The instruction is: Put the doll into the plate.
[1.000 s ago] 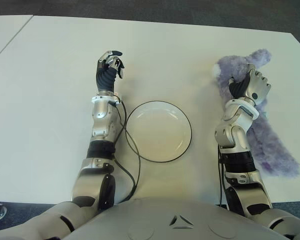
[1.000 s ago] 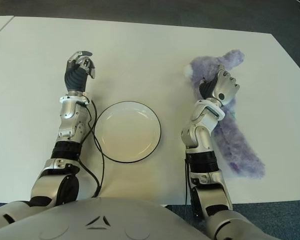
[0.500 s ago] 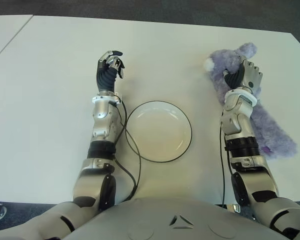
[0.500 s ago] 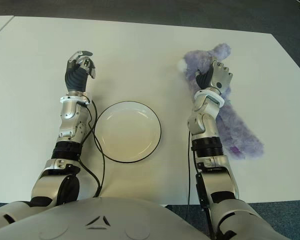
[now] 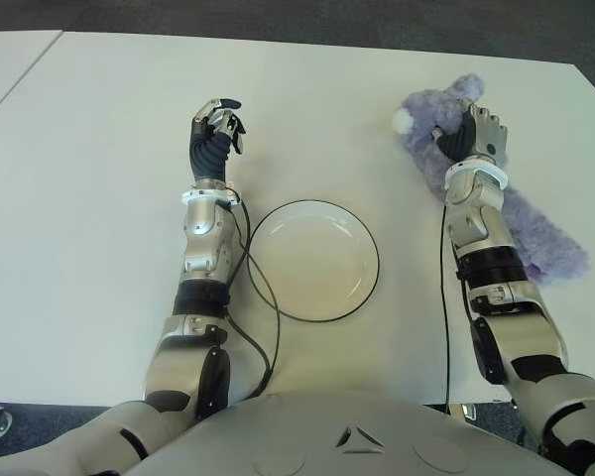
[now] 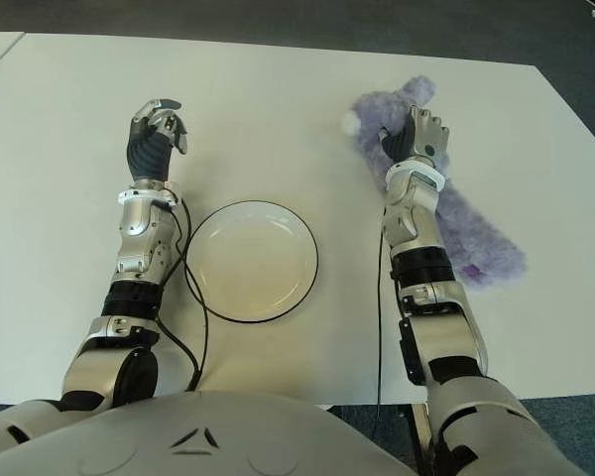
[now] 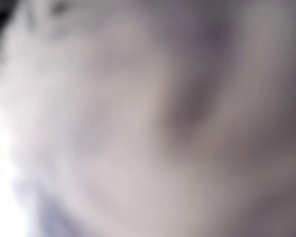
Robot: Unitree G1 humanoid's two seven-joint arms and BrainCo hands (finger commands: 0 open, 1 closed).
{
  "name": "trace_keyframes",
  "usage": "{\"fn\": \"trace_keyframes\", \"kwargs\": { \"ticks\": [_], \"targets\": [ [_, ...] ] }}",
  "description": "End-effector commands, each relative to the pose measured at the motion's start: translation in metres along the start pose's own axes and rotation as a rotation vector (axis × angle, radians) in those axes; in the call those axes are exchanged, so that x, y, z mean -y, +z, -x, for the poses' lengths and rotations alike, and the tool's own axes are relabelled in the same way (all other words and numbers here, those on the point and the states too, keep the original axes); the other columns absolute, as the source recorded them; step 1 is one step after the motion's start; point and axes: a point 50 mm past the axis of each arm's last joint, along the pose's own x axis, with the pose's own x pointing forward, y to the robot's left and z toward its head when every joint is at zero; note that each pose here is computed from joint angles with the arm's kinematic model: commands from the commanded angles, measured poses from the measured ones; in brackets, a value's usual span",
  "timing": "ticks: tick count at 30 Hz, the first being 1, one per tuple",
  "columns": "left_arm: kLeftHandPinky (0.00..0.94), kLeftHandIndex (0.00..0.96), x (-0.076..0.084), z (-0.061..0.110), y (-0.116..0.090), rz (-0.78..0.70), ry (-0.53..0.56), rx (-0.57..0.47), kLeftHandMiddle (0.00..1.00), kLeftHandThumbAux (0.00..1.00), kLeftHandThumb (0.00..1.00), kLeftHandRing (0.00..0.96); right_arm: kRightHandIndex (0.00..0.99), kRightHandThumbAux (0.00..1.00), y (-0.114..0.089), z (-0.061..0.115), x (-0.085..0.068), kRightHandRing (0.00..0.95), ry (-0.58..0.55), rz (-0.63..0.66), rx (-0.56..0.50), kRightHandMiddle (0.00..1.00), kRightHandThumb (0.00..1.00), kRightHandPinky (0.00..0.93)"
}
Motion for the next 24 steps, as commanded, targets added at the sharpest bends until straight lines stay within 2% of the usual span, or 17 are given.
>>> {"fn": "trace_keyframes", "kwargs": {
  "ticks": [1, 8, 15, 20, 24],
  "targets": [
    [0.802, 0.444, -0.002, 0.006, -0.007, -0.005, 0.023, -0.040, 0.832, 0.699, 0.718, 0.819, 0.421, 0.675, -0.005, 0.004, -0.028, 0.520, 0.147, -0.010, 0.002, 0.478, 0.839, 0.507],
    [0.806, 0.444, -0.002, 0.005, -0.007, -0.004, 0.023, -0.036, 0.832, 0.699, 0.718, 0.820, 0.444, 0.676, 0.000, -0.002, -0.030, 0.476, 0.141, -0.008, 0.079, 0.452, 0.838, 0.496],
    [0.807, 0.444, -0.003, 0.007, -0.007, -0.009, 0.028, -0.038, 0.828, 0.700, 0.718, 0.817, 0.441, 0.676, 0.000, -0.005, -0.031, 0.481, 0.146, 0.015, 0.125, 0.453, 0.839, 0.515],
    [0.804, 0.444, -0.003, 0.007, -0.006, -0.012, 0.026, -0.039, 0.826, 0.700, 0.717, 0.817, 0.423, 0.675, -0.003, -0.008, -0.030, 0.612, 0.155, 0.038, 0.130, 0.480, 0.845, 0.639],
    [0.810, 0.444, -0.003, 0.007, -0.006, -0.013, 0.025, -0.040, 0.827, 0.700, 0.717, 0.818, 0.409, 0.662, -0.005, -0.009, -0.030, 0.536, 0.150, 0.041, 0.124, 0.478, 0.923, 0.700]
  ]
}}
